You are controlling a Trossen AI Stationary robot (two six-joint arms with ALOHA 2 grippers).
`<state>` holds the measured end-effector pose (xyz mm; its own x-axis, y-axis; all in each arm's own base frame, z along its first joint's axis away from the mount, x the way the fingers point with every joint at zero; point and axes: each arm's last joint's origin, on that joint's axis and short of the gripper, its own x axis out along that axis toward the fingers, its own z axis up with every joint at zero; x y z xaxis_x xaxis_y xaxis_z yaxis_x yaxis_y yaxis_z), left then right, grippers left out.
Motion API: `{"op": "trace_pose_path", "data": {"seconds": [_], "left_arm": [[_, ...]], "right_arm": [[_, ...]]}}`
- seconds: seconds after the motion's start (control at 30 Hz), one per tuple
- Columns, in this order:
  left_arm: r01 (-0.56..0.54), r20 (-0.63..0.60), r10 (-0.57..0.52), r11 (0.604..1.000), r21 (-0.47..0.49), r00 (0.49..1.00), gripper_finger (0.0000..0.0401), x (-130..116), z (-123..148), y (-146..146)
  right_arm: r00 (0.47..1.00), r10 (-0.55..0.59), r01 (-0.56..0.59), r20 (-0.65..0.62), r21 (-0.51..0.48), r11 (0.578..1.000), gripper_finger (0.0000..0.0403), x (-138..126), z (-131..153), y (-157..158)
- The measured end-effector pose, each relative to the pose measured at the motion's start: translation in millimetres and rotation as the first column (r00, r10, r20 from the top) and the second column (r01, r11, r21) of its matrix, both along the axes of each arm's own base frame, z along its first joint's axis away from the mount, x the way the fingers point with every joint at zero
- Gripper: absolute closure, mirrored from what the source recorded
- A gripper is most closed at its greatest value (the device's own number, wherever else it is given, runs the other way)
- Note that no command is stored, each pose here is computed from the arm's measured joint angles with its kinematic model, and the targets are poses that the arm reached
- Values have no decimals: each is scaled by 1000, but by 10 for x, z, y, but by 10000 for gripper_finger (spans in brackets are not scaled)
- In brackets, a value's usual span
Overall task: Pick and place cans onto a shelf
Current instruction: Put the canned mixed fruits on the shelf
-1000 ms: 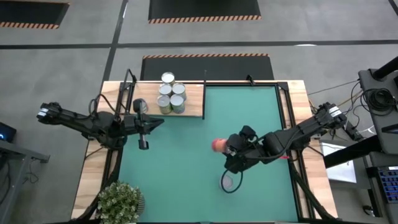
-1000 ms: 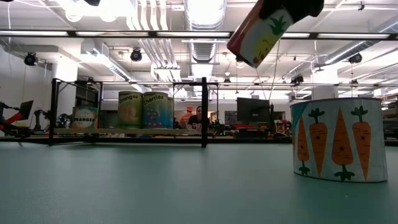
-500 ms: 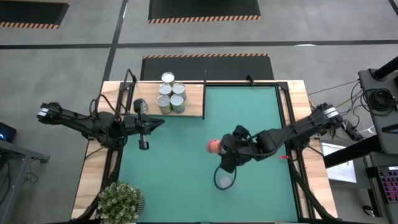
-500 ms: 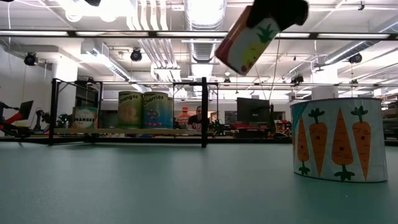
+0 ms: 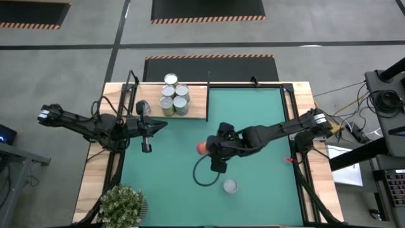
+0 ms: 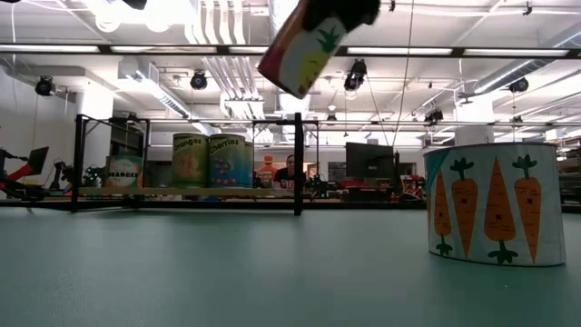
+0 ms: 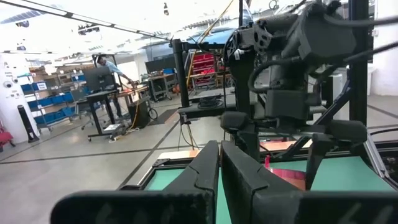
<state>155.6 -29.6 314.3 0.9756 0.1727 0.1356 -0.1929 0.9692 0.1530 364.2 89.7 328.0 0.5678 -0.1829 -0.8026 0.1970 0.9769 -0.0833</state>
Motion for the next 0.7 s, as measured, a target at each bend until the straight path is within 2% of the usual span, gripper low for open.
{"op": "trace_pose_path", "data": {"seconds": [0.43,0.7], "left_arm": [[0,-1,0,1000,1,1000,401,-3,-2,1],[0,-3,0,1000,1,1000,401,-7,-3,2]], "right_arm": [[993,119,-116,11,-153,982,108,392,389,-297],[998,46,-39,30,-208,977,108,522,448,-870]]}}
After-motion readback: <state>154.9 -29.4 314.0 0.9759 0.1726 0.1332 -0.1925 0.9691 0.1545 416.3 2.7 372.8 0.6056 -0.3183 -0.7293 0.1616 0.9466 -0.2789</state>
